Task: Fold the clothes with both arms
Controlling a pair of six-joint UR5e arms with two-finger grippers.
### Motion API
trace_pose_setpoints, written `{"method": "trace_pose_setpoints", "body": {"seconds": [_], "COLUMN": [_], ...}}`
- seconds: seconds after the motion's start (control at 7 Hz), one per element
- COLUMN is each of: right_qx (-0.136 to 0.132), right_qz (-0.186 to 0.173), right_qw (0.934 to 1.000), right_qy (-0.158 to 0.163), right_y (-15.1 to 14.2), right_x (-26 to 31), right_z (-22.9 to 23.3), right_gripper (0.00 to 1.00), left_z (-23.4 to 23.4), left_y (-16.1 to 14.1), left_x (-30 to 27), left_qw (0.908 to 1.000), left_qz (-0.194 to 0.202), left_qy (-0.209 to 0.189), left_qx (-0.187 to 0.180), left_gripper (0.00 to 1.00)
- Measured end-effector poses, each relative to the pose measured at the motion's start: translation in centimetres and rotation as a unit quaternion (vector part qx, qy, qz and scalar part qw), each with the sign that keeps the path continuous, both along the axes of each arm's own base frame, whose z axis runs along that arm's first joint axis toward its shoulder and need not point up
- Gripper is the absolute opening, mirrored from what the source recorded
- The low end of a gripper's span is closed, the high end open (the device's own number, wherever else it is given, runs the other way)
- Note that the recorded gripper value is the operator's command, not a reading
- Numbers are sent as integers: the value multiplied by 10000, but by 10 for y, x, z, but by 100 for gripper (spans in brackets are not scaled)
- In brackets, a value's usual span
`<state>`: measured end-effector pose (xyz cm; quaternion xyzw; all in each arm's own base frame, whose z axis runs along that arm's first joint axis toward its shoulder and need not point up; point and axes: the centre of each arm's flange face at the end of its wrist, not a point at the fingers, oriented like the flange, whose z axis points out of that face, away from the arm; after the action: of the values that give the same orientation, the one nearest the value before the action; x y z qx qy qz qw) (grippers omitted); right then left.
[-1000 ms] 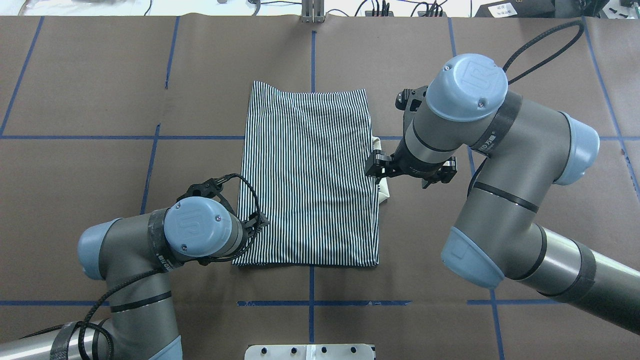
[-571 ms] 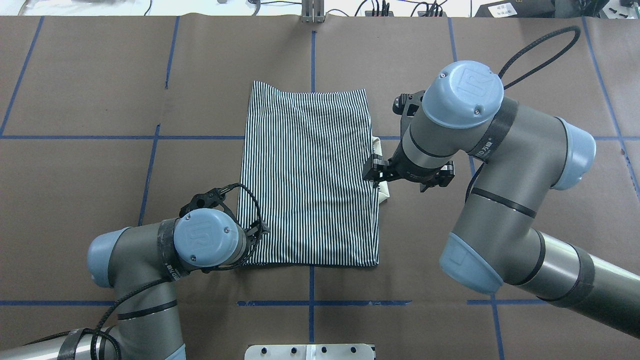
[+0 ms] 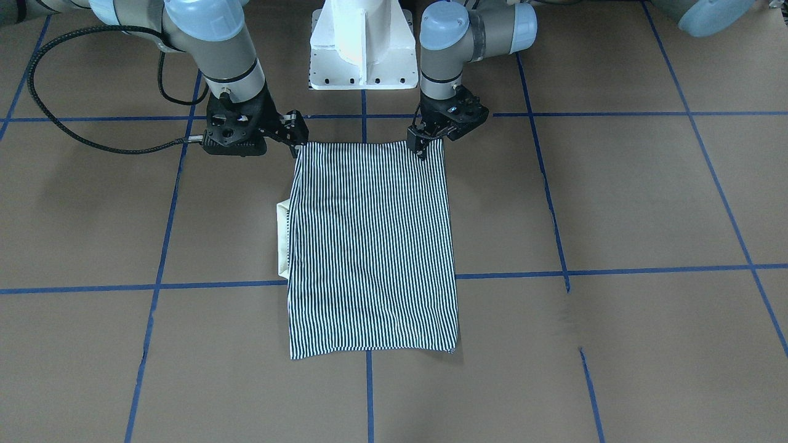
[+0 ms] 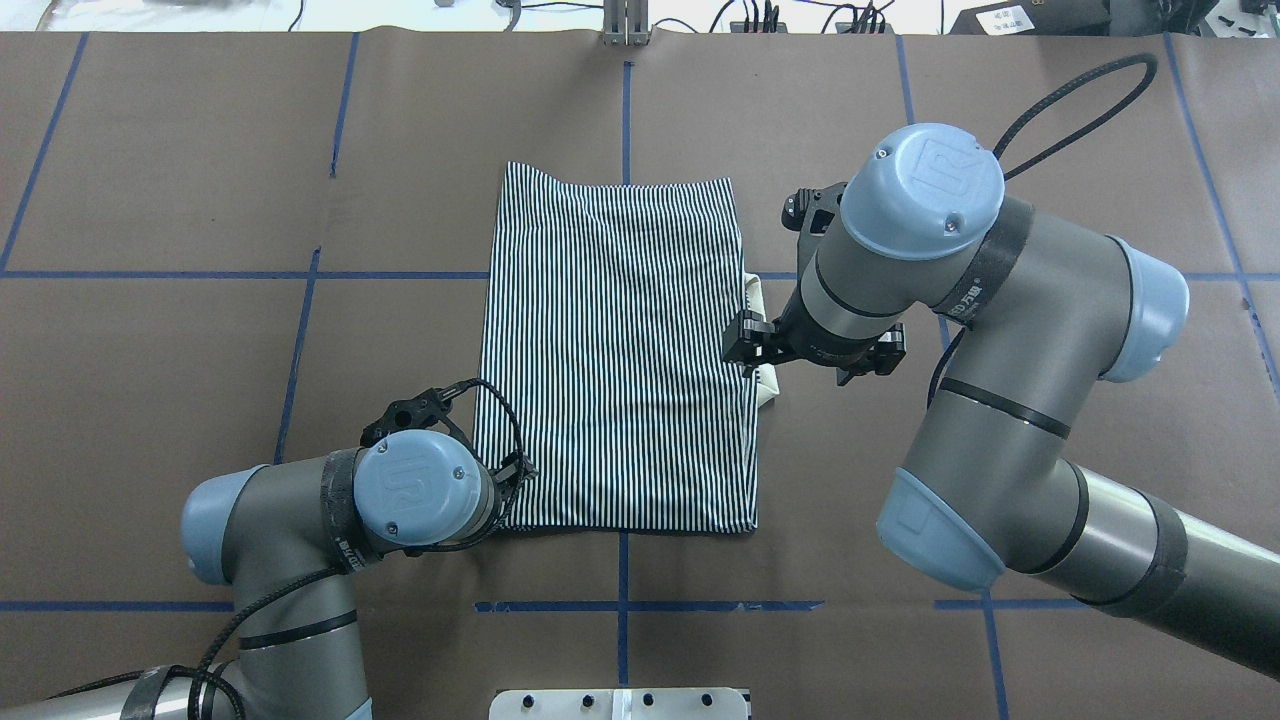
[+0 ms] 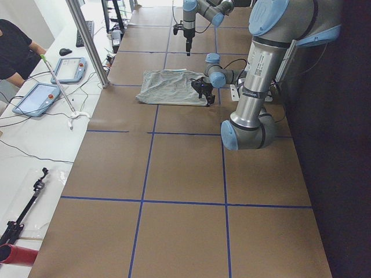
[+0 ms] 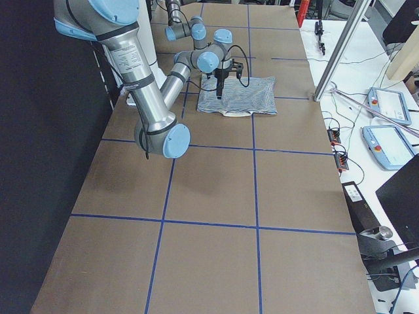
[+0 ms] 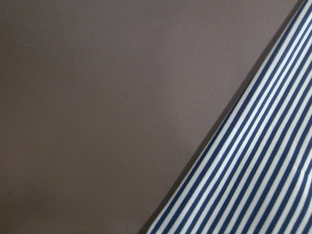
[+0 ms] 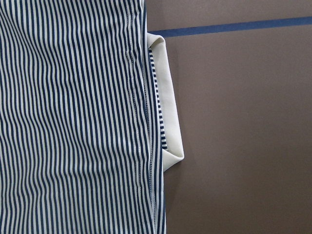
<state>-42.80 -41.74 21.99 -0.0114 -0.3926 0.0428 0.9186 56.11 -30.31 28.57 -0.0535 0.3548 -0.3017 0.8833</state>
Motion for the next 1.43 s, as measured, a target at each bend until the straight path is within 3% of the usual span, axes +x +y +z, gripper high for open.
{"method": "trace_pose_setpoints", "body": {"seconds": [0.29, 0.57, 0.86, 1.14, 1.43], "right_qx": [8, 11, 12, 10, 1], "right_qz": [-11, -15, -16, -17, -19], "right_qw": [10000, 10000, 10000, 10000, 10000], "right_qy": [-6, -7, -10, -8, 0], "right_y": [1, 1, 1, 1, 1], "right_x": [-1, -1, -1, -1, -1], "right_z": [-1, -1, -2, -1, 0], "right_gripper": [100, 100, 100, 100, 100], "left_z": [1, 0, 0, -1, -1], "left_y": [0, 1, 1, 3, 12], "left_x": [0, 1, 1, 1, 5], "left_qw": [10000, 10000, 10000, 10000, 9999], "left_qz": [3, 13, 13, 28, 107], "left_qy": [-8, -3, 5, 14, -8], "left_qx": [-5, -6, -5, 0, 2], "left_gripper": [78, 57, 27, 4, 0]}}
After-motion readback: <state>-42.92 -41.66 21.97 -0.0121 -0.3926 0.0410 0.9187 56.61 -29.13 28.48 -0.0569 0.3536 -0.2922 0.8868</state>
